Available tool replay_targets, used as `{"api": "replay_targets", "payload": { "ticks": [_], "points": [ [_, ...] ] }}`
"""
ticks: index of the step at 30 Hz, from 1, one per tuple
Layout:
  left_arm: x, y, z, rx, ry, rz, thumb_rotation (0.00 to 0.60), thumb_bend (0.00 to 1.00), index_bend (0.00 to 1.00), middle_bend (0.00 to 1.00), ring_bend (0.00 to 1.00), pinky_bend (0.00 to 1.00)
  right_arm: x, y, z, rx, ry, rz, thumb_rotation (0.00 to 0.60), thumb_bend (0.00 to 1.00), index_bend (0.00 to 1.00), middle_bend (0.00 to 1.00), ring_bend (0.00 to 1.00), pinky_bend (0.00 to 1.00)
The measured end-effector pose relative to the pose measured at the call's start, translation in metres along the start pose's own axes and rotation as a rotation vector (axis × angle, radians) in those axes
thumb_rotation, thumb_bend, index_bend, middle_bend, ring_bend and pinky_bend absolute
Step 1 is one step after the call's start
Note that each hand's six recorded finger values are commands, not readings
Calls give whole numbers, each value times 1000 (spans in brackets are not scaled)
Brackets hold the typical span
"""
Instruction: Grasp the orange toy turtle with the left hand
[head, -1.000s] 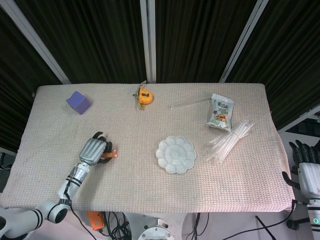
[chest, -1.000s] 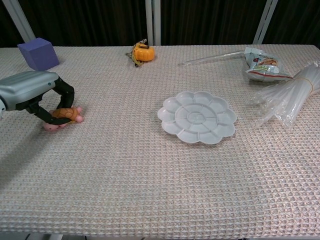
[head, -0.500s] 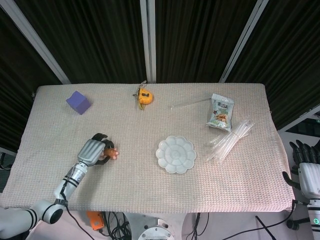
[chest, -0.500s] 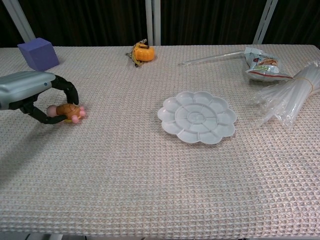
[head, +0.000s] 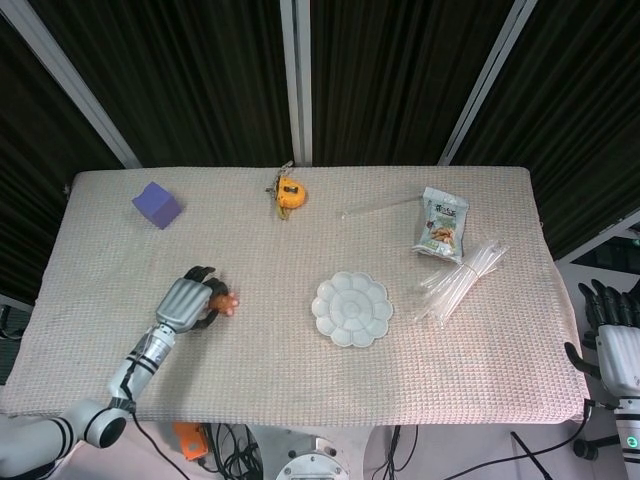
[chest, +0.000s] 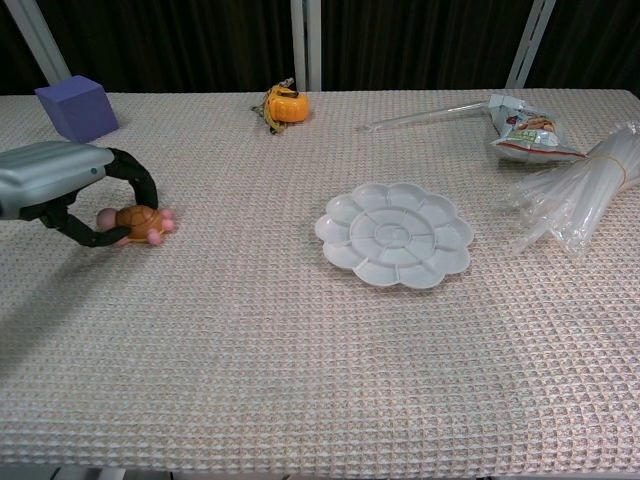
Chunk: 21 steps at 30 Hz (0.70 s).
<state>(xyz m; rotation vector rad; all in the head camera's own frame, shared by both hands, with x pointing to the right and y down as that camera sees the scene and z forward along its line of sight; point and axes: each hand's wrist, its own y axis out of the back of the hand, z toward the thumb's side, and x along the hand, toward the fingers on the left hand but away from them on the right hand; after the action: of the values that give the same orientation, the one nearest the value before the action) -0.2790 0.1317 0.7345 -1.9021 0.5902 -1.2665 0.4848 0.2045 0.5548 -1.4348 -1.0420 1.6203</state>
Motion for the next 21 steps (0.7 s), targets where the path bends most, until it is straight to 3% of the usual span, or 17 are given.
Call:
{"api": "replay_targets", "payload": {
  "ticks": [3,8,11,19,21],
  "points": [
    [2,-1,-1,23,3,6,600,383,466,474,149,197,0,-1,0,0,-1,5,600,219,0,0,0,0],
    [6,-1,-1,42,7,35,600,382,701,709,338,246,-1,-1,-1,-1,-3,8,600,219,0,0,0,0],
    [8,-2,-2,65,10,43,600,395,787,797,414,264,-1,-1,-1,-1,-4,7,600,220,0,0,0,0],
    [8,-5,-2,73,21,38,600,379,813,831,447,264,0,0,-2,-3,-8,1,600,221,0,0,0,0],
    [7,-2,-1,65,19,52,600,351,736,790,415,257,1,1,-3,-3,-9,-2,600,222,0,0,0,0]
  ]
}}
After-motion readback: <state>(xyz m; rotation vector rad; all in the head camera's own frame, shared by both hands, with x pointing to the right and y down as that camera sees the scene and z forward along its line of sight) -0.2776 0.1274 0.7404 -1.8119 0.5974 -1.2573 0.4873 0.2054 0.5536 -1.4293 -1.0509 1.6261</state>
